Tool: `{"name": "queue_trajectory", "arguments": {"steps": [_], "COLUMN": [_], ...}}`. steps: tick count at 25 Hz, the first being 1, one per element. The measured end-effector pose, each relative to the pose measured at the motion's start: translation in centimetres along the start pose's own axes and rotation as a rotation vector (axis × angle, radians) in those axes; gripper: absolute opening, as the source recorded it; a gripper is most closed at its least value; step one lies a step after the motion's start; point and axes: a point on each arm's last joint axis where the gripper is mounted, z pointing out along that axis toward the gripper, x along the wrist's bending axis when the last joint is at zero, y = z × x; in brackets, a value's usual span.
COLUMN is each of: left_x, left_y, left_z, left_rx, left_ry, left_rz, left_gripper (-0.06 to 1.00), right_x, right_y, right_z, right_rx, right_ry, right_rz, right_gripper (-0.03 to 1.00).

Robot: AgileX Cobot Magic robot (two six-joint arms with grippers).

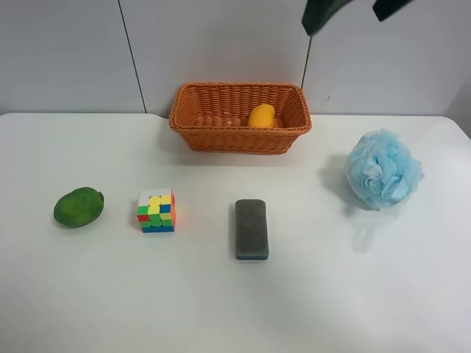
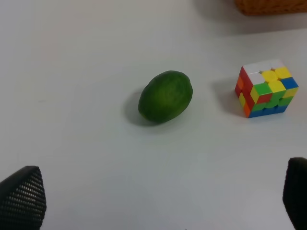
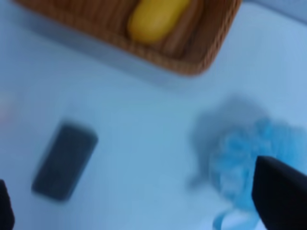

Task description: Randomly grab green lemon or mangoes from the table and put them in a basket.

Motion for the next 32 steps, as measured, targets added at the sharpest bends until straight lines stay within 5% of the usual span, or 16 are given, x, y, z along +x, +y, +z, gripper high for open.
{"name": "queue_trajectory", "arguments": {"steps": [9,17,32], "left_x": [0.0,0.0,0.0], "left_y": [0.0,0.0,0.0], "left_z": [0.0,0.0,0.0], "left_rx": [0.0,0.0,0.0], "left_ry": [0.0,0.0,0.0], "left_rz": [0.0,0.0,0.0], "left_gripper": [0.99,0.99,0.99], "right_x": [-0.2,-1.1,-0.7], "right_y": [-14.5,-24.8,-31.8], "right_z": [-6.1,-6.7,-4.9], "right_rx": [-0.051,-0.161,-0.441], "right_ry": [0.004,-0.029,-0.238], "right_rz": [-0.028,0.008,0.231], "right_gripper": [0.99,0.99,0.99]}}
